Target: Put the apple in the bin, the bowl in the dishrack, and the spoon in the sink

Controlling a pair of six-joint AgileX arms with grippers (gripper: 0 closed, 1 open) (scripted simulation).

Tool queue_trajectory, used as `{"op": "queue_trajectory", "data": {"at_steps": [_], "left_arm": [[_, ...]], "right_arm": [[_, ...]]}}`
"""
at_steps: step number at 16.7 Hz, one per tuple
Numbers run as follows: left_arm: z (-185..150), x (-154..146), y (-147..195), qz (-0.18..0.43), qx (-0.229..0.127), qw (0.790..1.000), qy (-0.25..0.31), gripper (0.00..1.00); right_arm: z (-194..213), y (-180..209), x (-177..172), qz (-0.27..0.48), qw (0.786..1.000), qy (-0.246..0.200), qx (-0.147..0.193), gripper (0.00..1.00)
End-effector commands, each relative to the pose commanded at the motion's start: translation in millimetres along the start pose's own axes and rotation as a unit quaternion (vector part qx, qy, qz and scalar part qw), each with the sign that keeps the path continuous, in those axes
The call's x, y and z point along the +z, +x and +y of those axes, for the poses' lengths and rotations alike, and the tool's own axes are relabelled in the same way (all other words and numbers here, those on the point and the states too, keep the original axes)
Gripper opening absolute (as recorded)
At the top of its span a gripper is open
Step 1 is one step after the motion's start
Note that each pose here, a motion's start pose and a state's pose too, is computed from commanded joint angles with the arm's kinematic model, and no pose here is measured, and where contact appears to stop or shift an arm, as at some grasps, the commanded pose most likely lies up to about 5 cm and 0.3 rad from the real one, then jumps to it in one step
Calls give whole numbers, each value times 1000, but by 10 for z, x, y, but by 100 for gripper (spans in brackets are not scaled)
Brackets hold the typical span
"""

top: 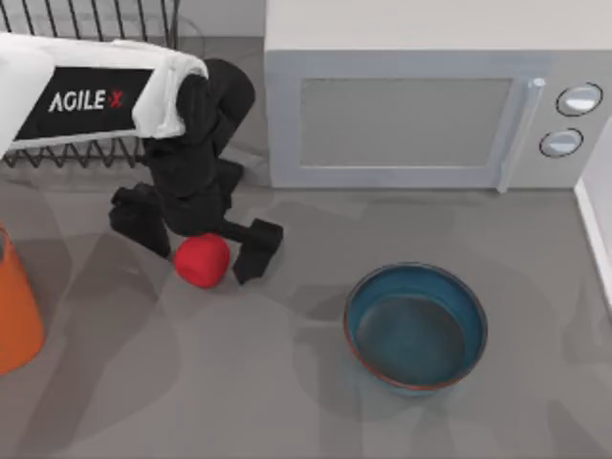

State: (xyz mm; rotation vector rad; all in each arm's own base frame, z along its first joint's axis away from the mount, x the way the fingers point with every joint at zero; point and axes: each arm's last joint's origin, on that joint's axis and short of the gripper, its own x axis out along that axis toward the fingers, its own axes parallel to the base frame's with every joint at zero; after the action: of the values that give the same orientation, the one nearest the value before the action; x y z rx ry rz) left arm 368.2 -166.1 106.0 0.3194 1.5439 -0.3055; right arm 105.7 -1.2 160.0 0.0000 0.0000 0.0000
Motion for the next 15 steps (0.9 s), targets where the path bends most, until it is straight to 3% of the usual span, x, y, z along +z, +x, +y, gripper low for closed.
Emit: {"op": "queue_trajectory", "data": {"at_steps": [12,15], "left_arm": [[0,0,0,0,0,1000,0,2],[0,0,0,0,0,1000,0,0]], "right_arm": [[0,0,0,0,1000,0,0,100],[0,0,0,0,1000,0,0,100]]}}
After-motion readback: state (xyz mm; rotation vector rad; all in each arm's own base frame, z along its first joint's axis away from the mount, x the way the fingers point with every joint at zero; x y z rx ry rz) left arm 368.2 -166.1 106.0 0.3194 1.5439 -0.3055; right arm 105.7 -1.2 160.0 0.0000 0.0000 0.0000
